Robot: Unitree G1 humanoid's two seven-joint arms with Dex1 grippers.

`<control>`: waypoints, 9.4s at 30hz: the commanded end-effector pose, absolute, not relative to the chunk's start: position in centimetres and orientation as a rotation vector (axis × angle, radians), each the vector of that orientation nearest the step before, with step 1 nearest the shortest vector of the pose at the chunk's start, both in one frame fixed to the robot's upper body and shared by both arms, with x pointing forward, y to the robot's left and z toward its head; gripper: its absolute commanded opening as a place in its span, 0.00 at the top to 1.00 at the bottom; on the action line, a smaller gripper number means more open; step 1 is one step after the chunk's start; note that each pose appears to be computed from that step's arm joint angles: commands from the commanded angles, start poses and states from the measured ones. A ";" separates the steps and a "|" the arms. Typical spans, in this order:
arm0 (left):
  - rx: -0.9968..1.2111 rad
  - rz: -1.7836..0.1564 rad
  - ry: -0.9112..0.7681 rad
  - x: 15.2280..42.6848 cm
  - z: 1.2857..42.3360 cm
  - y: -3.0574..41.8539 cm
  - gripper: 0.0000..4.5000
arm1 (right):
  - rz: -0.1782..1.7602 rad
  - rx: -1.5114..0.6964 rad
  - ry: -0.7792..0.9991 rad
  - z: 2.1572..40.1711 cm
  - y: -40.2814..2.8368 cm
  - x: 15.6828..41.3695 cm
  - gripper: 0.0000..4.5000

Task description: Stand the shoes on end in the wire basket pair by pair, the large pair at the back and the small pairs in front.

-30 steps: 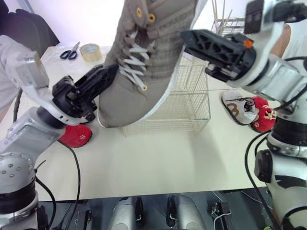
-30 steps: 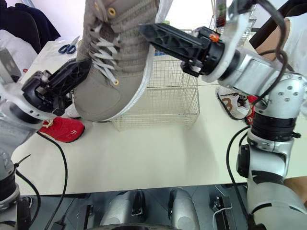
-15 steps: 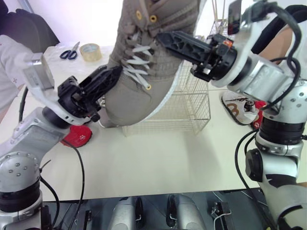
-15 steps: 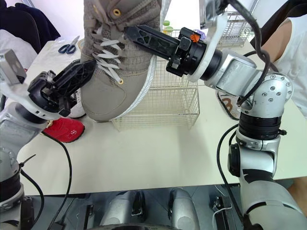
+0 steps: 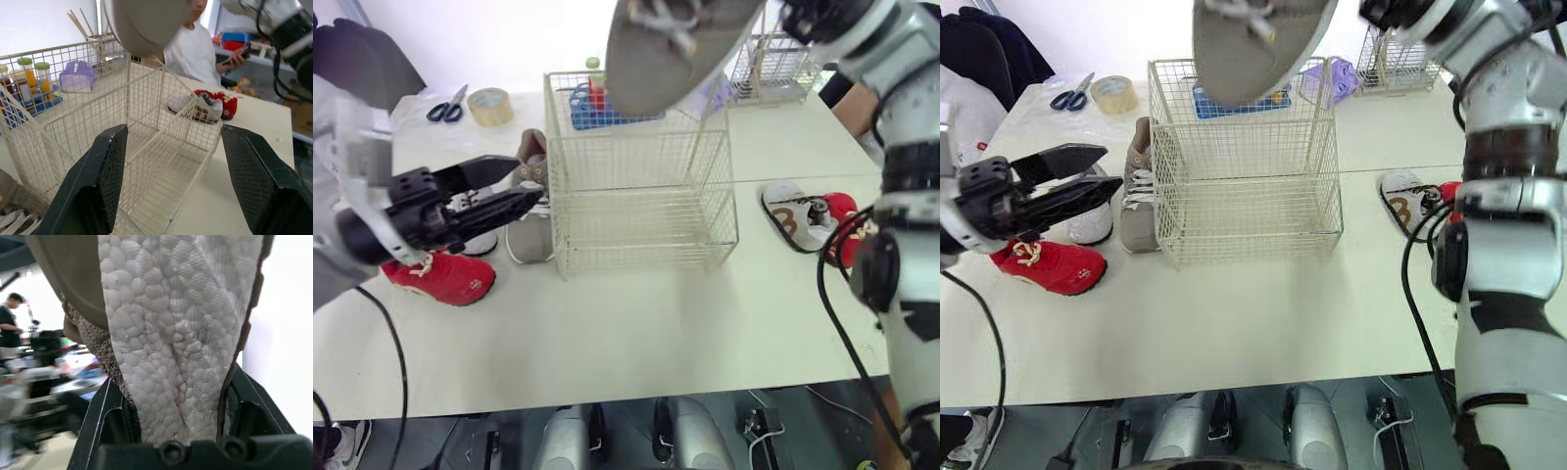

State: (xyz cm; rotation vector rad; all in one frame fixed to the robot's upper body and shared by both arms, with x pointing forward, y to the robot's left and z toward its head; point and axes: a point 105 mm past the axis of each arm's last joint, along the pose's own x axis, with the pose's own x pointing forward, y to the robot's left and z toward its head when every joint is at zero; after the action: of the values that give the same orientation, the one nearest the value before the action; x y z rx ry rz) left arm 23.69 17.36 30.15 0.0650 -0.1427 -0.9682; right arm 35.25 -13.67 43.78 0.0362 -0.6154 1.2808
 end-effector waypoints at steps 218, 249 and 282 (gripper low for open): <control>-0.053 -0.647 -0.438 31.2 32.3 14.3 0.32 | 1.138 -0.264 -0.021 32.3 -16.5 27.7 0.00; -0.104 -1.231 -0.049 18.9 19.9 3.3 0.01 | -0.016 -0.120 0.036 17.0 -30.5 25.7 0.00; -0.041 -1.106 -0.073 21.0 18.9 3.7 0.00 | -0.099 0.027 0.101 11.6 -33.6 35.0 0.12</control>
State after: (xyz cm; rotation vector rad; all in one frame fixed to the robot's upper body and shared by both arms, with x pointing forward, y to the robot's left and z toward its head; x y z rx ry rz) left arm 21.08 3.70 18.28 -0.0437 -0.0312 -1.1096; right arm 34.72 -33.51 11.20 0.0490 0.1153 -0.0985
